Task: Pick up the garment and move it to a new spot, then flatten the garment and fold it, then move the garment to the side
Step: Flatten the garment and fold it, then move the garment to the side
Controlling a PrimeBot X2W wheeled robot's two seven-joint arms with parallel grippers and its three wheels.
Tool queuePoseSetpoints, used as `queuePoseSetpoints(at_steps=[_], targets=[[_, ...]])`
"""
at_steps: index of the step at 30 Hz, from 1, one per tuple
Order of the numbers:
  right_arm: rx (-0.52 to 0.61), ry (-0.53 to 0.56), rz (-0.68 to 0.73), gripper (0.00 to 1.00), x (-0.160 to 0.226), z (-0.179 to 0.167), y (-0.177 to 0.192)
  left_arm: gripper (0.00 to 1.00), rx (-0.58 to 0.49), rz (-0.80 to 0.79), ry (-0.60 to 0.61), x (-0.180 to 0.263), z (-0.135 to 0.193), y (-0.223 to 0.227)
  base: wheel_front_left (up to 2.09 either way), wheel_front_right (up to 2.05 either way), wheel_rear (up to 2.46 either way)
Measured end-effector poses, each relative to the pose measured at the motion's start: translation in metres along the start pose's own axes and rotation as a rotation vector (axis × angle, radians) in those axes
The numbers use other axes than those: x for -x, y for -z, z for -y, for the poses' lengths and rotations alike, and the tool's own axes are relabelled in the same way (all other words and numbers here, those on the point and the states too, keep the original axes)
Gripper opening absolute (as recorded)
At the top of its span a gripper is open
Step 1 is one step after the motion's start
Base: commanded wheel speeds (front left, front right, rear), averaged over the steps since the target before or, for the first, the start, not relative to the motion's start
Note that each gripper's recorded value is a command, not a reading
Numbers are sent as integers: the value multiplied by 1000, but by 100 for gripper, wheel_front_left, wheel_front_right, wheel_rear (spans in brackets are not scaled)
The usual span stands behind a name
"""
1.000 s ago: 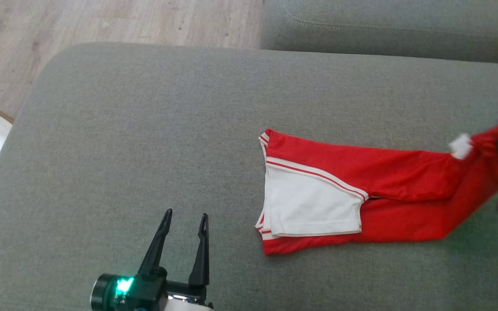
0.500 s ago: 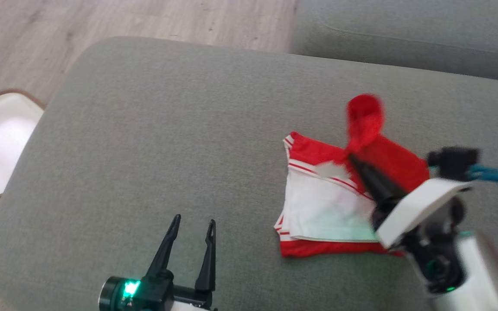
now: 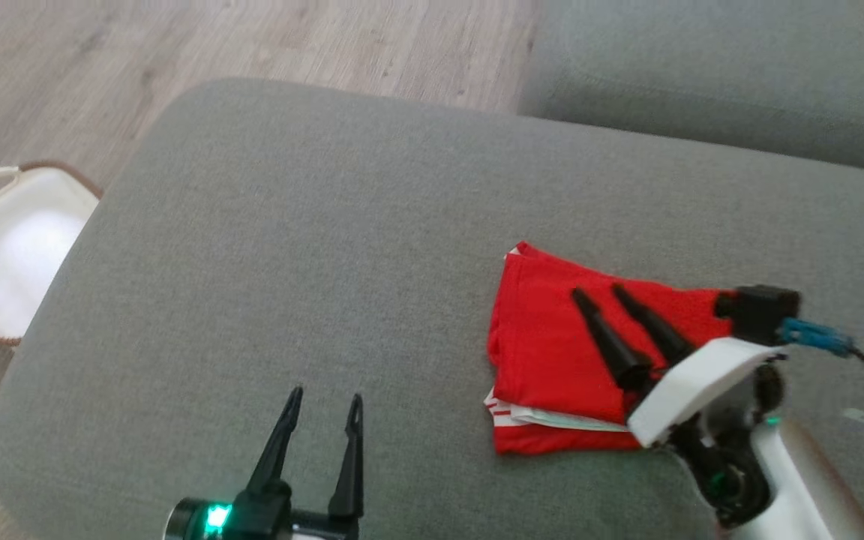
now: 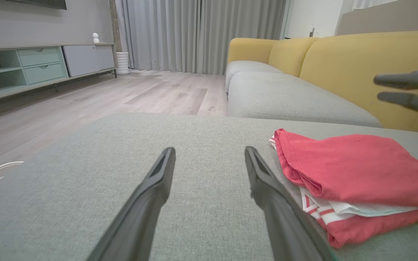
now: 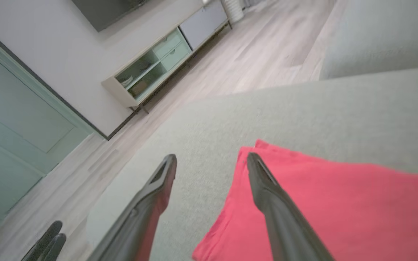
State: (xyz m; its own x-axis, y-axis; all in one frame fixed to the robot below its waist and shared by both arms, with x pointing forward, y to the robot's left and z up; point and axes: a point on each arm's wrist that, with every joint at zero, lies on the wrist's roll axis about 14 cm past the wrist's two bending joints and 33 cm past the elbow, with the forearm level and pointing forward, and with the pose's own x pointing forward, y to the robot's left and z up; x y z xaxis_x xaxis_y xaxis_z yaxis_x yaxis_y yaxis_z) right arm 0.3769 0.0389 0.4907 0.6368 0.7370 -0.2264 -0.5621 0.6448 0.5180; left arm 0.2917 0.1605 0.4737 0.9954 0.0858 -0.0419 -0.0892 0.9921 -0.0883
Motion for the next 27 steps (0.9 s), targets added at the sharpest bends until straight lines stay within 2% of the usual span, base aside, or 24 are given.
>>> queuePoseSetpoints(at_steps=[5,11,13,18,20,23,27], targets=[[157,107,182,100,33,29,-41,100,14,9,-16,9,-5,0,0,0,0],[211,298,348,100,95,74,-47,100,57,34,-9,10,-4,-7,0,0,0],[214,357,381,100,115,85,-41,100,105,32,-22,11,-7,-7,0,0,0],[304,427,358,100,146,90,-2,100,99,40,-8,16,-4,-8,0,0,0],[330,436,333,100,152,89,13,100,87,45,-6,17,-4,-8,0,0,0],[307,453,334,100,155,88,24,100,73,41,1,19,-3,-7,0,0,0],[309,471,345,100,158,88,25,100,54,46,26,21,1,-8,0,0,0]])
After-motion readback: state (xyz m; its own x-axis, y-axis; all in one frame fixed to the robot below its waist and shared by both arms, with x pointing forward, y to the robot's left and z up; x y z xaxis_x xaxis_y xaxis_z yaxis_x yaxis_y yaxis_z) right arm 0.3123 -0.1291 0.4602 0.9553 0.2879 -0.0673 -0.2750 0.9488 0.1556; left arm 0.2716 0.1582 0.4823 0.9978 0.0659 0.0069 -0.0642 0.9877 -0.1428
